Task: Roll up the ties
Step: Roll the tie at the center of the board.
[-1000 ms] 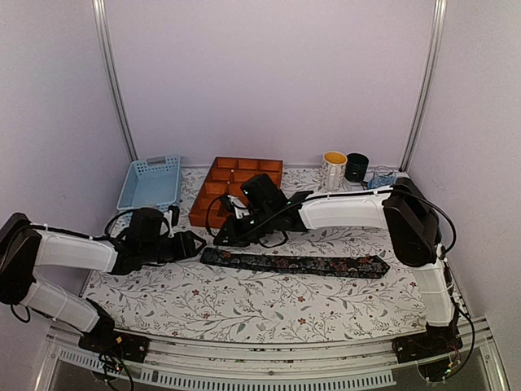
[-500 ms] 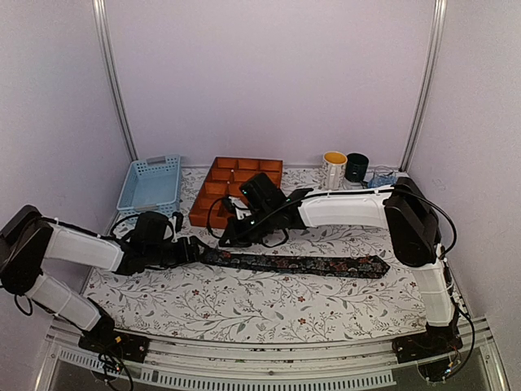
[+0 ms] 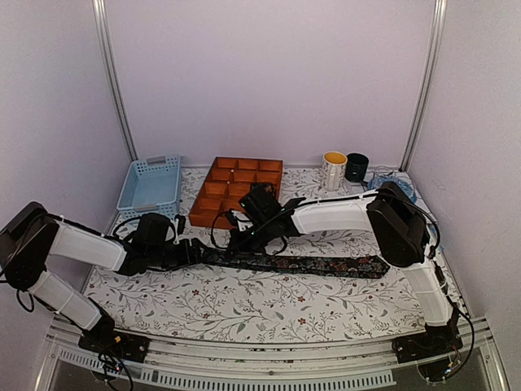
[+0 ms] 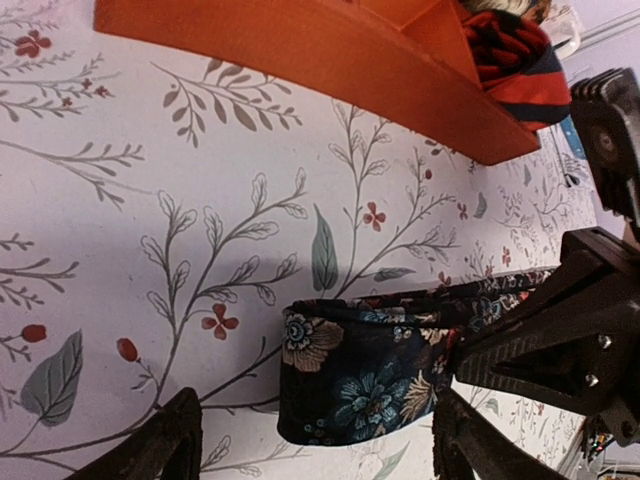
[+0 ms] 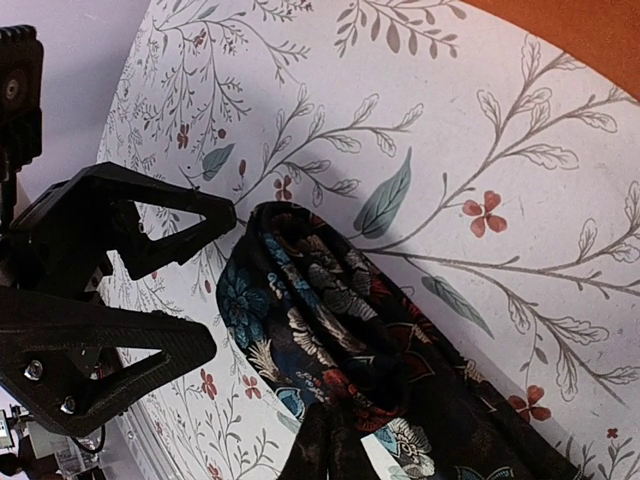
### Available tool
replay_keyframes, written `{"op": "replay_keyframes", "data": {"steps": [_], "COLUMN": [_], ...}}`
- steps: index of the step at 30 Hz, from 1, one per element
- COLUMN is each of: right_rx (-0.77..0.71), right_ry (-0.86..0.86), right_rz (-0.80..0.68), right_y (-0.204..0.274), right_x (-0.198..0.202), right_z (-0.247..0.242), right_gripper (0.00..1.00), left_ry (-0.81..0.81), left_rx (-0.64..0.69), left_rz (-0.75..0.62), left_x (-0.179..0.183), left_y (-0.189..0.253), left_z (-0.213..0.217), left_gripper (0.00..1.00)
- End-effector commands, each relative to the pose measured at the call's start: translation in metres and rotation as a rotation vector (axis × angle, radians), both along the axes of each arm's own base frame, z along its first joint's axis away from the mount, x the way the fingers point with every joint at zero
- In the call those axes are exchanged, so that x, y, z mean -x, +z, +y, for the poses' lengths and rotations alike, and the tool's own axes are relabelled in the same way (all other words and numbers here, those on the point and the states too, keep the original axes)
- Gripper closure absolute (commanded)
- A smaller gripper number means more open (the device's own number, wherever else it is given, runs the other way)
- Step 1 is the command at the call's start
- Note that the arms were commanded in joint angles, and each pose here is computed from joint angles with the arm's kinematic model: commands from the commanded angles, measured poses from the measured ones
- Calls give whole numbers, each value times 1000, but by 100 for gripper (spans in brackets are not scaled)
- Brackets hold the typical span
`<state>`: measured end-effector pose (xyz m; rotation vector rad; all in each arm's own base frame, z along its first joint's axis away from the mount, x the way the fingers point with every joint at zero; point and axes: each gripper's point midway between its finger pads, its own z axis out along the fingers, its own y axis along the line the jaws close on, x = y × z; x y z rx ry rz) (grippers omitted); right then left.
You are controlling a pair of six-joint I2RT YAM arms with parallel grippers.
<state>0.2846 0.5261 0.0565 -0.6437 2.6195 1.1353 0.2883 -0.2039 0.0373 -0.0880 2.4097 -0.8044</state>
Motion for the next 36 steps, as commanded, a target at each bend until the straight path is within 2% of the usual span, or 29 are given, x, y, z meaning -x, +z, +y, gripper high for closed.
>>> {"op": "replay_keyframes", "data": {"steps": [1,23,36], "right_rx": [72,125,141], "right_ry": [-21,-70,-78], "right_rz": [43,79,77], "right_y": [-51,-79,-86], "right_x": [-5,-5,-4], "right_z": [-7,-28,-34], "right_gripper": [99,100,100], "left_ry": [1,-28,-57], "left_rx": [23,123,263], "left_rz": [-20,21,98], "left_x": [-8,-12,-15], "left_y": [7,4,-1], "left_z": [-3,-13,-25], "left_gripper": [23,27,35]}}
